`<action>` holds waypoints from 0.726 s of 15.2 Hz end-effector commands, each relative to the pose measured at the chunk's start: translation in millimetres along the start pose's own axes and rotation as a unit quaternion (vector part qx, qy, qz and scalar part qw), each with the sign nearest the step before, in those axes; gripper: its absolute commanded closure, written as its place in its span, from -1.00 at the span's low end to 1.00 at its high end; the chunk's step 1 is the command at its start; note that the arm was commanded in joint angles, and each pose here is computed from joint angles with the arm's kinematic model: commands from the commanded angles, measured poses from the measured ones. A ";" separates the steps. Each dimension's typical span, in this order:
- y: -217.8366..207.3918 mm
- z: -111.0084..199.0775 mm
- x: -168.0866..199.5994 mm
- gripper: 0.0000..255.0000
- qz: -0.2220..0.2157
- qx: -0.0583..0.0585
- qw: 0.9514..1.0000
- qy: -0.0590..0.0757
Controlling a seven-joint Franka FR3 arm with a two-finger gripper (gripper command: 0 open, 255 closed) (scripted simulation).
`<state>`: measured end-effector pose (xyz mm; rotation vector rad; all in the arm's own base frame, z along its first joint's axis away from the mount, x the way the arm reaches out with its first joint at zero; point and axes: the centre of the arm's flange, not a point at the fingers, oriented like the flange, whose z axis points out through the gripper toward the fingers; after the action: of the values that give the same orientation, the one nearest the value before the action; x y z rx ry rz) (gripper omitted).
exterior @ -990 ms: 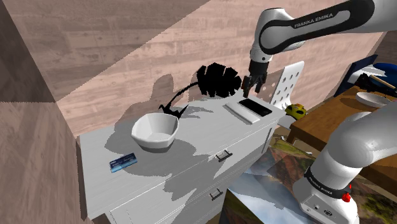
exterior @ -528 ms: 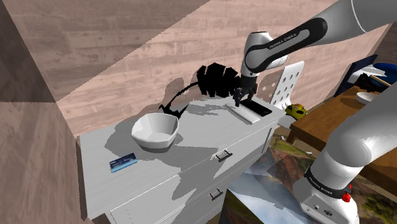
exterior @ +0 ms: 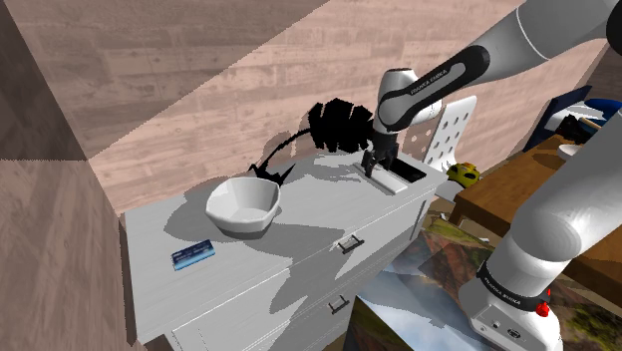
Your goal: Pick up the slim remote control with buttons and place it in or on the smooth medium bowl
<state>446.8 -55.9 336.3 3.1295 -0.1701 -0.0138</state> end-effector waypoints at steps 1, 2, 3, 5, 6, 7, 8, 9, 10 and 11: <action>-0.9 8.8 0.0 -1.00 0.000 0.000 1.000 0.000; -0.9 8.8 -0.1 -1.00 0.000 0.000 1.000 0.000; -0.9 8.8 0.0 -1.00 0.000 0.000 1.000 0.000; -0.9 8.8 0.0 -1.00 0.000 0.000 1.000 0.000; -0.9 8.8 0.0 -1.00 0.000 0.000 1.000 0.000; -0.9 8.8 0.0 -1.00 0.000 0.000 1.000 0.000; -0.9 8.8 0.0 -1.00 0.000 0.000 1.000 0.000; -0.8 8.8 -0.1 1.00 0.000 0.000 1.000 0.000; -0.8 8.8 -0.1 1.00 0.000 0.000 1.000 0.000; -0.8 8.8 -0.1 1.00 0.000 0.000 1.000 0.000</action>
<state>446.8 -55.1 327.5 3.1295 -0.1700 -0.0129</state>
